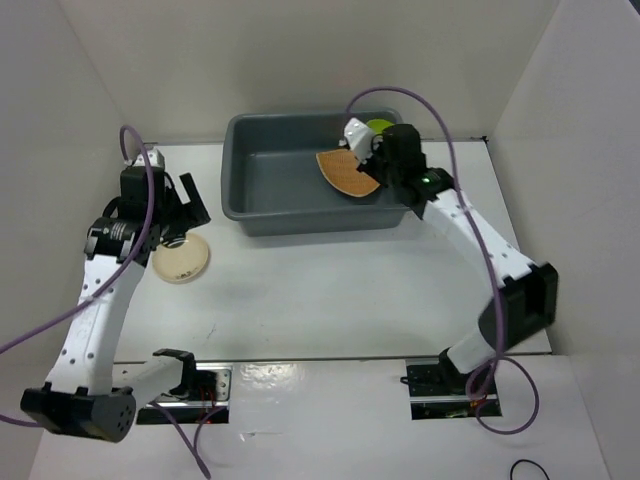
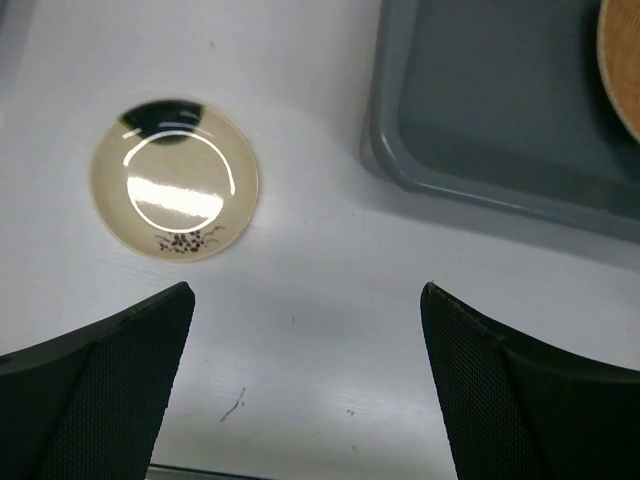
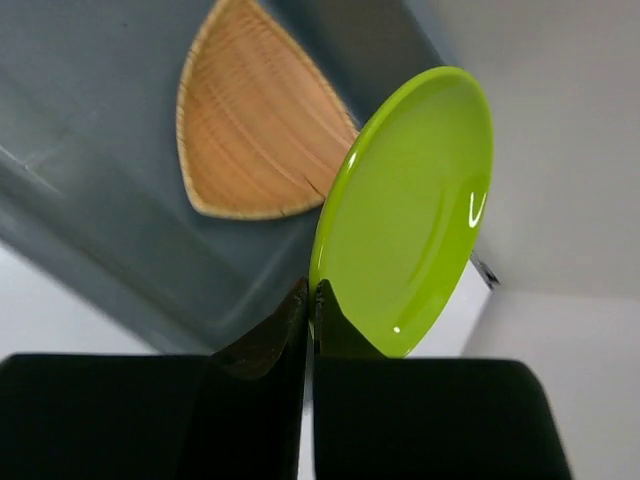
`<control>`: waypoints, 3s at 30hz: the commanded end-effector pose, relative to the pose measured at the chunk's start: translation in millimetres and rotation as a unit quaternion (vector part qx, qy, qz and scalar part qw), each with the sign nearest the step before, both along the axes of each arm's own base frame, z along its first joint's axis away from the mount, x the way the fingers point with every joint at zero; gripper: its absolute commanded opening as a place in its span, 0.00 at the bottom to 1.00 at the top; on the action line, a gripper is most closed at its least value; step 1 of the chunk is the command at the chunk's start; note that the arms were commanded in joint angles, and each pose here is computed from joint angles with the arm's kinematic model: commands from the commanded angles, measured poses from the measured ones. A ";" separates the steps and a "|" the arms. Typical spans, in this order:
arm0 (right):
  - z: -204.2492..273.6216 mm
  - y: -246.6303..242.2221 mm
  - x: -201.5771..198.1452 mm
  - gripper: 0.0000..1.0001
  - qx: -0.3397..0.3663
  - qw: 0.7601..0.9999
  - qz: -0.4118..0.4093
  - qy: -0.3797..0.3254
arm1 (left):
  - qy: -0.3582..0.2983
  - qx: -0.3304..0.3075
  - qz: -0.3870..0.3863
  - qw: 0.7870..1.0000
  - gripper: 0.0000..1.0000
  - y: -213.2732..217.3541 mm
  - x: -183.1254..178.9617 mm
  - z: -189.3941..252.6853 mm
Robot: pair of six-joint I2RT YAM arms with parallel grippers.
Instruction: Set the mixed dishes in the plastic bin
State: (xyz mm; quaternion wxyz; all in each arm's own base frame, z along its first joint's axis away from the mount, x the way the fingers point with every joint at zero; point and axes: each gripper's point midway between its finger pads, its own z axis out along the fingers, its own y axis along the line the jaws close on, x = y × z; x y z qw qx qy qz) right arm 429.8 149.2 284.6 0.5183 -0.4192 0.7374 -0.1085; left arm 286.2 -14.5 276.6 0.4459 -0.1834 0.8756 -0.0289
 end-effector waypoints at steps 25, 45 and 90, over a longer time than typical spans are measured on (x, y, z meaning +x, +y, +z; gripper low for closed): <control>-63.6 86.9 108.0 0.67 0.012 0.998 0.057 0.036 | 0.112 -0.239 0.116 0.957 1.00 26.0 -4.9 -123.7; -76.5 -87.5 -158.0 0.90 0.079 0.986 -0.146 0.020 | 0.169 -0.362 0.376 0.836 1.00 73.1 6.1 -232.2; -103.2 -94.7 -169.0 0.92 0.101 0.981 -0.166 0.020 | -0.107 -0.398 0.010 0.911 0.00 -8.6 254.8 47.9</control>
